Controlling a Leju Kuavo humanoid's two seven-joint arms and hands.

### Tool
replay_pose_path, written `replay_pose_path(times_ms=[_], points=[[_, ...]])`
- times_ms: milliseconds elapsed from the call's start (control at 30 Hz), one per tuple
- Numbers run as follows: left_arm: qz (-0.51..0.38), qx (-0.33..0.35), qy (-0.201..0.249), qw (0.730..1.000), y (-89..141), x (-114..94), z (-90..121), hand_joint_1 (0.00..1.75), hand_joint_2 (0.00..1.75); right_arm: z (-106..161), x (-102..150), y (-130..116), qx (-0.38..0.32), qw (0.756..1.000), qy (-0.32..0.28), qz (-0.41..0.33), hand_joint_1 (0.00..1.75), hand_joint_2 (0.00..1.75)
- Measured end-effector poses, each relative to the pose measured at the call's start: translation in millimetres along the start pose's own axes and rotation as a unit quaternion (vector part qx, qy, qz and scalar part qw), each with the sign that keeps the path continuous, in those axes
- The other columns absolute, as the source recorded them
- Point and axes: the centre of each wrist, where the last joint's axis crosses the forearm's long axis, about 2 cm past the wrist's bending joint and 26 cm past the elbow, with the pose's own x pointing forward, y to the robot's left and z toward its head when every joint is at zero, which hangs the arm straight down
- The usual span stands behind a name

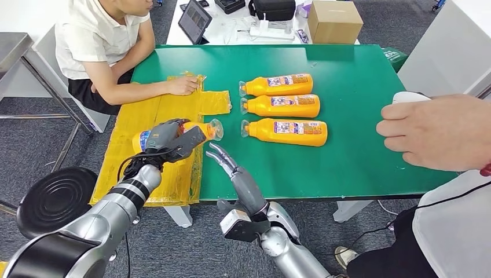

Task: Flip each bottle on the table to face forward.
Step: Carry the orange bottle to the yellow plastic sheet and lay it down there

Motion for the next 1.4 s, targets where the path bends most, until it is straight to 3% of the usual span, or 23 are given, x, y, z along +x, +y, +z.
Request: replay_pose_path(times_ms=[600,967,1167,1400], points=[[-0.026,-0.086,0.012,0.996,-9,-3,1,0.00,1.75,0,-1,5,0.007,1.000,-0.005,-0.008,0.00,0.00],[0.012,-0.089,-0.038,0.995,-11,2,1,0.00,1.75,1,-5,5,0.007,1.000,-0.003,-0.002,0.00,0.00],[0.122,-0.027,-0.076,0.989,-13,12,3,0.00,1.75,1,3,6,-0.011,1.000,-0.014,-0.026,0.00,0.00],[0.315,0.006,-0.071,0.946,-12,14,7,0.00,1.75,-5,32,6,-0.009,0.995,-0.075,-0.067,0.00,0.00]])
